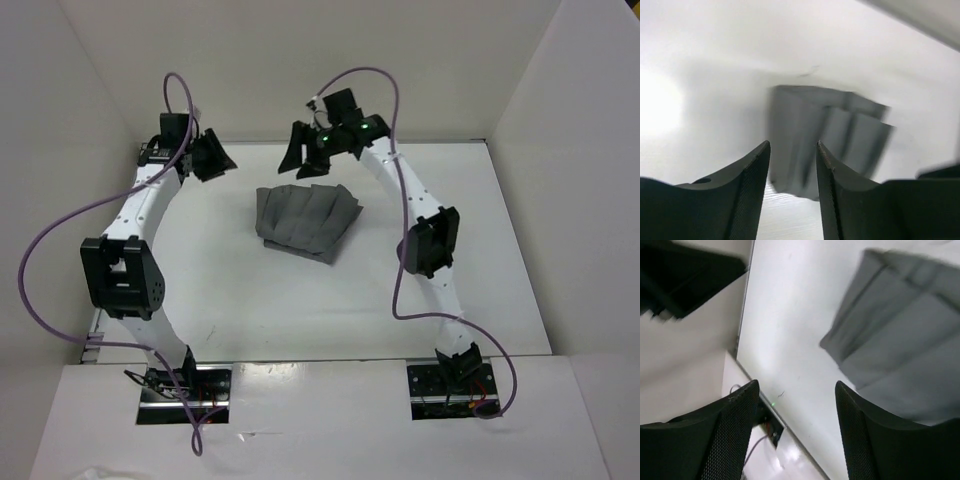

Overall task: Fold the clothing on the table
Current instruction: Fold the skirt

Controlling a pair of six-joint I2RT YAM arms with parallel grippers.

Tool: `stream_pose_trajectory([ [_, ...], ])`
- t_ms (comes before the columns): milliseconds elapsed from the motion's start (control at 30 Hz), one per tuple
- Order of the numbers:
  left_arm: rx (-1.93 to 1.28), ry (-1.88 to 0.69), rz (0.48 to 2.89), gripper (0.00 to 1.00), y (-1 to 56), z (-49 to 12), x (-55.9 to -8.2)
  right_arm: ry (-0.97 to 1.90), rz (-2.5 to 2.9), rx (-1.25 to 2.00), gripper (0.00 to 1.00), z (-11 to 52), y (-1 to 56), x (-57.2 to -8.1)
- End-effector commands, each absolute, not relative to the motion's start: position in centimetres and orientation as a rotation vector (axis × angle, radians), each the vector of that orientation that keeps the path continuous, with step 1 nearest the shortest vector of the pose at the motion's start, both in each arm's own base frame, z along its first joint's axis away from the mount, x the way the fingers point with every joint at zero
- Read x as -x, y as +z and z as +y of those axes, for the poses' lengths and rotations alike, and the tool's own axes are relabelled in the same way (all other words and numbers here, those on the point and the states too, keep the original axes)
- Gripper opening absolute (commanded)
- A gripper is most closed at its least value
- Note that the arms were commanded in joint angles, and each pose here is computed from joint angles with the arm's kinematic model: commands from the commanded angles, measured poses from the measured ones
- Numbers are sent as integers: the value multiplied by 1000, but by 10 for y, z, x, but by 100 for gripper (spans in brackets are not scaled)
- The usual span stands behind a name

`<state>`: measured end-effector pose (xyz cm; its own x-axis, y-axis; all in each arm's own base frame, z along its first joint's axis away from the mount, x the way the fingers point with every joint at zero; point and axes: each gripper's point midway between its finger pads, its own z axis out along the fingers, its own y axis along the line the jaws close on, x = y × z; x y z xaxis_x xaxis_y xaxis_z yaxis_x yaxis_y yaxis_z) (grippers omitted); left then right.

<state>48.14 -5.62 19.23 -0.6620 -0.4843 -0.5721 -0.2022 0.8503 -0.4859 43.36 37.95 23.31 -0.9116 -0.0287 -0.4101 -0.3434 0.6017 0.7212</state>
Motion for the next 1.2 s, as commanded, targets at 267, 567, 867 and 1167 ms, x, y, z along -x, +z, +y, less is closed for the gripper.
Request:
stream_pose_trajectory([
  [267, 174, -1091, 2439, 24, 148, -186, -450, 736, 2504, -58, 68, 235, 251, -457],
  [567, 395, -870, 2771, 22, 22, -181, -397, 596, 2483, -192, 68, 178, 246, -443],
  [867, 154, -953, 2382, 97, 178, -169, -399, 689, 2532, -395, 71, 129, 191, -379],
  [1167, 363, -887, 2501, 97, 112, -145, -315, 663, 2692, -650, 71, 118, 92, -334],
])
